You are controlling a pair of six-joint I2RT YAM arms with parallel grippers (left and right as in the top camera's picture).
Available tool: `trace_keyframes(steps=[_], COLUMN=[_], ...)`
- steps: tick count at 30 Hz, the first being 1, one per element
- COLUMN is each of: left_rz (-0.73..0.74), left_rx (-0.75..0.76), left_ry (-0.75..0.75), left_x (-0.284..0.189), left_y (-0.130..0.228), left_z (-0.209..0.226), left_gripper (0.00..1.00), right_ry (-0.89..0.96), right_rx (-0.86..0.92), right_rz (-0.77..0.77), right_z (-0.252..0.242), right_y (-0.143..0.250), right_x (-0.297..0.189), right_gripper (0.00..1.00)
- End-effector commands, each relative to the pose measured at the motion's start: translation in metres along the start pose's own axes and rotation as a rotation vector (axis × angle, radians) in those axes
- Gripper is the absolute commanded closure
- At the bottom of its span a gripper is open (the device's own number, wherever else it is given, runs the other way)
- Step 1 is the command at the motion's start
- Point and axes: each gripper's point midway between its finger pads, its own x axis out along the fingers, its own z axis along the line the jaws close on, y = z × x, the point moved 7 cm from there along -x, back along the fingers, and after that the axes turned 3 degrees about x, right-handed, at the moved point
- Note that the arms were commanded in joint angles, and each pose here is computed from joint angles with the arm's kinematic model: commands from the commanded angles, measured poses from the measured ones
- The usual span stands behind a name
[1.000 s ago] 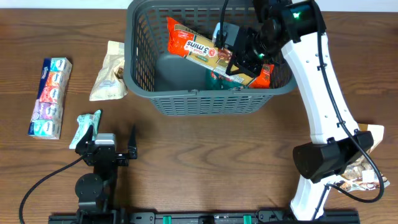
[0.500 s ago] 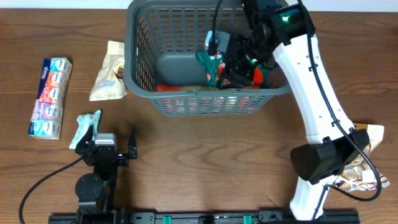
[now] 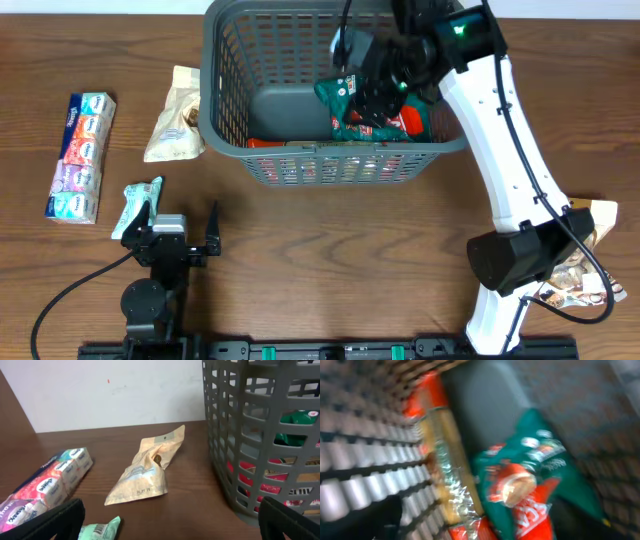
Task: Pack container
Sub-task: 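Lower the spaghetti pack into the basket and open the right gripper, then withdraw the right gripper right toward the Pantree paper bag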
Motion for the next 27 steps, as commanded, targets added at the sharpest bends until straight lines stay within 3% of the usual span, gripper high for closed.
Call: trace_keyframes(steps=[1, 4, 7, 17, 27], left_rz=[0.041, 0.041, 0.041, 0.041, 0.037], left_rx=[0.005, 0.005, 0.005, 0.005, 0.007], left_ry=[-0.004, -0.004, -0.004, -0.004, 0.009], left_x=[0.002, 0.002, 0.002, 0.002, 0.002], left_y=[0.013, 0.013, 0.013, 0.013, 0.013], left_z=[0.0, 0.0, 0.0, 0.0, -0.003], left_gripper=[0.01, 0.01, 0.01, 0.01, 0.01], right_ry=[0.392, 0.697, 0.859, 0.968, 0.969], right_rx=[0.316, 0.564, 0.755, 1.171, 1.204], right_rz=[-0.081, -0.148, -0.216, -0.213, -0.073], right_z=[-0.026, -0.044, -0.046, -0.023, -0.01], right_y=[-0.008, 0.002, 0.022, 0.111, 0.163], right_x=[-0.069, -0.123, -0.171, -0.249, -0.262], right_gripper=[0.02, 0.01, 0.01, 0.01, 0.01])
